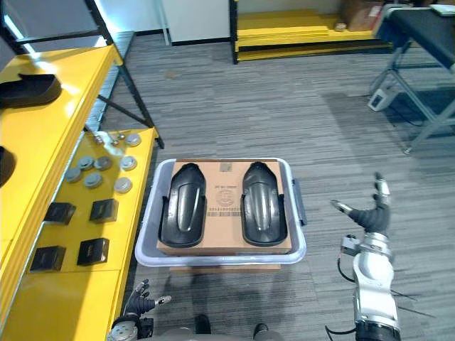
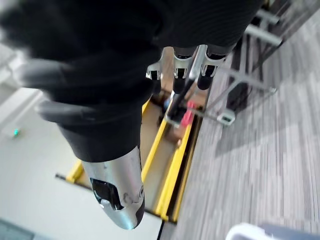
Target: Walk over and take plastic housings, then place them on the shelf
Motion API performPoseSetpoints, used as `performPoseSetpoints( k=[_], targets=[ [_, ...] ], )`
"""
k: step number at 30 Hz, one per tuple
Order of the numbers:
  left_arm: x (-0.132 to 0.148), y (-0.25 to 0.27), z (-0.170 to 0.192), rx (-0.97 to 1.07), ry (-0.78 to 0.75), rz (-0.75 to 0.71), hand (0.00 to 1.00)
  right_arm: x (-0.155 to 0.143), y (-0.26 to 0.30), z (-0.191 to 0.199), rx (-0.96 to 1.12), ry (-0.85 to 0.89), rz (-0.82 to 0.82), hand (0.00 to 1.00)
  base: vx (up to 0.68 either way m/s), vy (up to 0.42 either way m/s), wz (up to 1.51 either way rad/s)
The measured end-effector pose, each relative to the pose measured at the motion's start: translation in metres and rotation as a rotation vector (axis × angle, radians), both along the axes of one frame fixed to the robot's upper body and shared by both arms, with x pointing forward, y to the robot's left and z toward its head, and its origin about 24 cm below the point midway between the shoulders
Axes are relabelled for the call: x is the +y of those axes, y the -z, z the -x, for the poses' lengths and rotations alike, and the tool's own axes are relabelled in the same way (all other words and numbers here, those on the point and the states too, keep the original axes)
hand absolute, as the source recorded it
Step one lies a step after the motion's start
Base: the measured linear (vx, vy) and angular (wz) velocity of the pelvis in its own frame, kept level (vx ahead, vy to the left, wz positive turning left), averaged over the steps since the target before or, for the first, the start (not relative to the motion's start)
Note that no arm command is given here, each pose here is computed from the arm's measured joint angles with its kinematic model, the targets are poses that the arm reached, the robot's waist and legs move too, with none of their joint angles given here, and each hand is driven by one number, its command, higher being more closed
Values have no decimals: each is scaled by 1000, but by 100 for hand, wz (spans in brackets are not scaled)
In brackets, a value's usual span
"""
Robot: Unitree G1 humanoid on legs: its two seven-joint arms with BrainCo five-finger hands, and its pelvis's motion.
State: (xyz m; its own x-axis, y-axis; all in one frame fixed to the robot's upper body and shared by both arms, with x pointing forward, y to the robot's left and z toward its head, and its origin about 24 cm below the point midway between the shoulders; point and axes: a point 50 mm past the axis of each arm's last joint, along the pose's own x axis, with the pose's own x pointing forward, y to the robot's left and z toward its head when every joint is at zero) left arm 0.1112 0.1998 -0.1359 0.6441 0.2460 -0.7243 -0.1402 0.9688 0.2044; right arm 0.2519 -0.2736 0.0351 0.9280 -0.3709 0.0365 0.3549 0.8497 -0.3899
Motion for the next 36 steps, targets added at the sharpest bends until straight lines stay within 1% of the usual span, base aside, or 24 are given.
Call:
performPoseSetpoints(
  k=[2, 4, 7, 9, 10, 11, 13, 16, 20, 24, 25, 29, 31, 34, 36],
  targets=[
    [0, 1, 4, 9, -3, 0, 0, 4, 13, -2, 57, 0, -17, 0, -52, -1, 27],
    [-1, 2, 7, 19, -1, 1, 0, 5, 34, 1, 164, 15, -21, 0, -73, -6, 20],
    [-5, 3, 7, 22, 17, 5, 0, 9, 49, -2, 237, 53, -39, 0, -131, -5, 18],
    [-8, 2, 5, 15, 17, 11, 0, 9, 47, -10, 242, 79, -9, 0, -163, 10, 10],
    [-9, 2, 4, 11, 17, 14, 0, 6, 43, -14, 232, 118, 17, 0, -186, 23, 13],
    [-10, 2, 3, 8, 19, 12, 0, 4, 40, -16, 220, 137, 20, 0, -198, 31, 16],
    [-10, 1, 0, -1, 8, -2, 0, -2, 33, -21, 180, 241, 10, 0, -189, 33, 19],
    [-9, 0, 0, -3, -12, -23, 0, -4, 33, -22, 176, 345, -5, 0, -153, 25, 9],
    [-9, 0, -2, -11, -21, -27, 0, -6, 36, -24, 186, 414, -28, 0, -60, 20, 9],
    [-9, -2, -7, -29, -20, -21, 0, -10, 31, -36, 198, 422, -38, 0, 46, -2, -3],
    [-10, -3, -11, -41, -16, -17, 0, -11, 30, -40, 202, 423, -54, 100, 77, -8, 3],
    [-10, -4, -14, -54, -13, -14, 0, -8, 22, -54, 192, 399, -94, 100, 127, -32, -4],
    [-10, -6, -16, -68, -28, -6, 0, -12, 7, -64, 145, 397, -97, 100, 114, -38, -12],
    [-10, -6, -17, -79, -45, 0, 0, -21, -3, -70, 130, 406, -84, 100, 69, -26, -7],
    [-10, -6, -18, -82, -47, 3, 0, -21, -6, -72, 123, 406, -89, 100, 34, -12, -11]
  ],
)
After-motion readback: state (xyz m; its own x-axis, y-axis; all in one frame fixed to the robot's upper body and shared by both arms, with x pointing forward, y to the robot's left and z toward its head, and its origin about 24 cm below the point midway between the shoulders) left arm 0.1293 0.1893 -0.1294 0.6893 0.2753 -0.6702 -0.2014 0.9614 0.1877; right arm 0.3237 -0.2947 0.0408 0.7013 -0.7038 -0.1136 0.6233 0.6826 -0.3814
